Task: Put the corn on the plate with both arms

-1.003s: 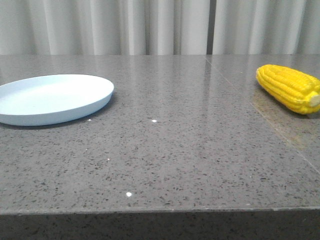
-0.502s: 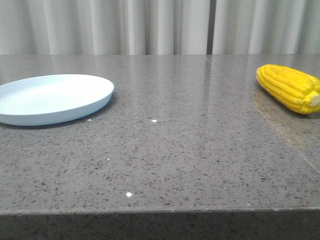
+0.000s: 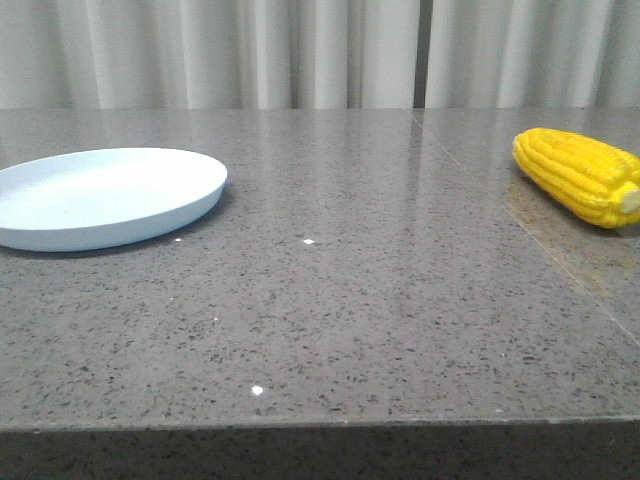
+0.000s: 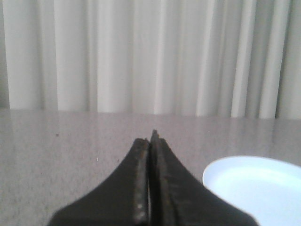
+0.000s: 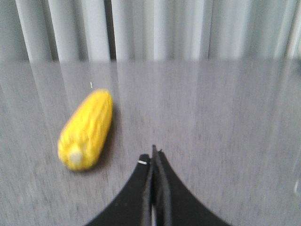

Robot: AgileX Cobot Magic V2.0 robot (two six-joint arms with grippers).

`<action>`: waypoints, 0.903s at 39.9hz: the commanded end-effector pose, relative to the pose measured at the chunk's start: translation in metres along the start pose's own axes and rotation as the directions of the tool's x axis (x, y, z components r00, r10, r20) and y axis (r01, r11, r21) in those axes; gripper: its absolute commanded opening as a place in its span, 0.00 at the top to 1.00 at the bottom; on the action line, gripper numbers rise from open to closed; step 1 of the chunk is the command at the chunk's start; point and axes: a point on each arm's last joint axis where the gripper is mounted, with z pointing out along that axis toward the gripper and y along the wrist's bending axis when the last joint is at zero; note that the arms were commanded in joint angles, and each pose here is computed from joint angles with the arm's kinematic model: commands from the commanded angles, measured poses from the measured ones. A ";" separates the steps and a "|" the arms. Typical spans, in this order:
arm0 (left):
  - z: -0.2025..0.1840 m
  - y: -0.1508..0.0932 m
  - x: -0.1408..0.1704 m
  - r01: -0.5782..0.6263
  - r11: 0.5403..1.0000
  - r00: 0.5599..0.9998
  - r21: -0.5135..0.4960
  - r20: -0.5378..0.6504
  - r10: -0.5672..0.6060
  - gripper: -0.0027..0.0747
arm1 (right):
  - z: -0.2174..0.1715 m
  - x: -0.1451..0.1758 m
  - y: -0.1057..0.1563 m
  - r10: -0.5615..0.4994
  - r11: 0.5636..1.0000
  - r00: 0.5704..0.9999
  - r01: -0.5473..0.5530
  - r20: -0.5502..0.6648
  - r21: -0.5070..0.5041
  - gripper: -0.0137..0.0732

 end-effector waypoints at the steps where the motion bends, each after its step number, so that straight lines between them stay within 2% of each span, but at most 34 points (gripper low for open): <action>1: -0.005 0.001 -0.051 0.002 1.000 0.975 -0.009 0.221 0.000 0.99 | -0.014 -0.048 0.004 -0.007 1.000 0.985 0.008 0.170 -0.009 0.92; 4: -0.002 0.001 -0.074 0.000 1.000 0.976 -0.006 0.217 0.001 0.99 | -0.018 -0.070 0.006 -0.004 1.000 0.989 0.006 0.148 -0.009 0.92; 10: 0.021 0.000 -0.099 -0.014 1.000 0.998 0.002 0.062 0.014 0.99 | -0.007 -0.101 0.009 0.019 1.000 0.997 -0.018 0.075 -0.014 0.92; 16: 0.045 0.000 -0.099 -0.042 0.999 0.998 0.004 -0.040 0.042 0.99 | 0.015 -0.106 0.009 0.021 1.000 1.000 -0.021 -0.013 -0.006 0.92; 25: 0.050 0.000 -0.096 -0.042 0.999 0.997 0.005 -0.062 0.042 0.97 | 0.019 -0.105 0.009 0.020 1.000 0.999 -0.020 -0.030 -0.004 0.89; 28: 0.050 0.000 -0.096 -0.042 0.999 0.997 0.005 -0.062 0.042 0.85 | 0.019 -0.105 0.009 0.020 1.000 0.999 -0.020 -0.029 -0.004 0.79; 33: 0.050 0.000 -0.096 -0.042 0.999 0.997 0.006 -0.067 0.042 0.42 | 0.019 -0.105 0.009 0.020 1.000 0.999 -0.020 -0.029 -0.004 0.47; 36: 0.050 0.000 -0.096 -0.042 0.999 0.997 0.006 -0.067 0.042 0.23 | 0.019 -0.105 0.009 0.020 1.000 0.999 -0.020 -0.029 -0.004 0.29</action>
